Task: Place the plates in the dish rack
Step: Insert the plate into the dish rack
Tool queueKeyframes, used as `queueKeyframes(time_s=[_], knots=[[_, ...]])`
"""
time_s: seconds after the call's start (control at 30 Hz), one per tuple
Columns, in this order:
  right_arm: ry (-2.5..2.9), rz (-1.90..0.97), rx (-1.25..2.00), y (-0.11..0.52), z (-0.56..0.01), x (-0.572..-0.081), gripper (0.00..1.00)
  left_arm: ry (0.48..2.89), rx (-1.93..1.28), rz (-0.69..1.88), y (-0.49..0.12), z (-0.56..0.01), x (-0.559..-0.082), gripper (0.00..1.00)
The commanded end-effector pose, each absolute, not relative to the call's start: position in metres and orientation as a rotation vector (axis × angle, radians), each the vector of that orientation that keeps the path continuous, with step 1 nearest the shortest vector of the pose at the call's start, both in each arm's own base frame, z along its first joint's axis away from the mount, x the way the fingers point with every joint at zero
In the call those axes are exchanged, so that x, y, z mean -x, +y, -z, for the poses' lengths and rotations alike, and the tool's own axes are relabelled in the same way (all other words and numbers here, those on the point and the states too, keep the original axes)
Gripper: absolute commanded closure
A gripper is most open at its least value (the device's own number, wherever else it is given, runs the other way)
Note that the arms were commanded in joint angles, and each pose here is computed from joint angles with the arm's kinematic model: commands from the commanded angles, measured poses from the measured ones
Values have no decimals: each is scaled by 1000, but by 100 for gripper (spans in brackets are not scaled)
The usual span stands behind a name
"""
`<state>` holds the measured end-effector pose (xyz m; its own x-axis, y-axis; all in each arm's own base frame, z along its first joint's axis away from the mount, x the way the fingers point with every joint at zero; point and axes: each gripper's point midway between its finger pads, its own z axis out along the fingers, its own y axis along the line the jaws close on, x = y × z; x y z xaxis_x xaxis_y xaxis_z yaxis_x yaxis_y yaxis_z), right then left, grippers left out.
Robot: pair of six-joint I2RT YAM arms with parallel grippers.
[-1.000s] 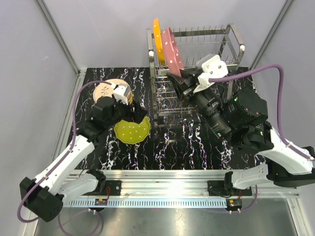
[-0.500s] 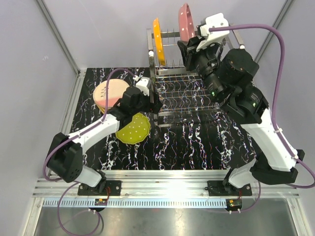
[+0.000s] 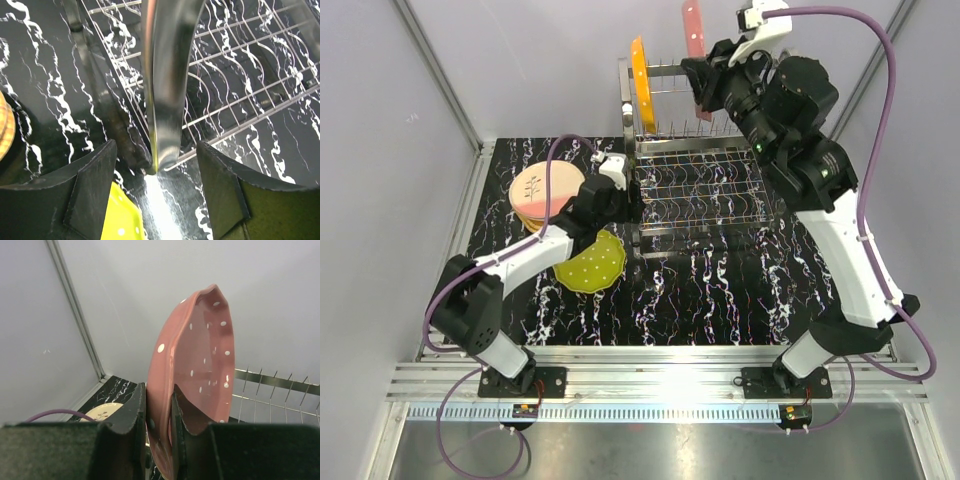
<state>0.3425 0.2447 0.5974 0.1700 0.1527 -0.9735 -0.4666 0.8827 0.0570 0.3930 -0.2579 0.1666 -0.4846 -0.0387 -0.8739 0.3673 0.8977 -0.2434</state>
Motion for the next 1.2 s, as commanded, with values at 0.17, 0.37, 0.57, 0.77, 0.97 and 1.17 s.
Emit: queueKeyframes(time_s=[0.17, 0.37, 0.57, 0.77, 0.97, 1.17], knots=[[1090, -686, 185, 229, -663, -354, 100, 1931, -219, 440, -254, -203, -430, 34], [1081, -720, 184, 234, -662, -376, 100, 1950, -224, 412, -242, -197, -443, 34], [1076, -740, 176, 243, -658, -398, 100, 1947, -216, 421, -233, -196, -448, 34], [1062, -745, 157, 246, -657, -412, 100, 1963, -217, 432, -229, -192, -454, 34], [1035, -728, 130, 245, -659, -422, 100, 1962, -230, 429, -230, -199, -461, 34], [1027, -722, 105, 248, -654, -434, 100, 1970, -257, 480, -236, -202, -457, 32]])
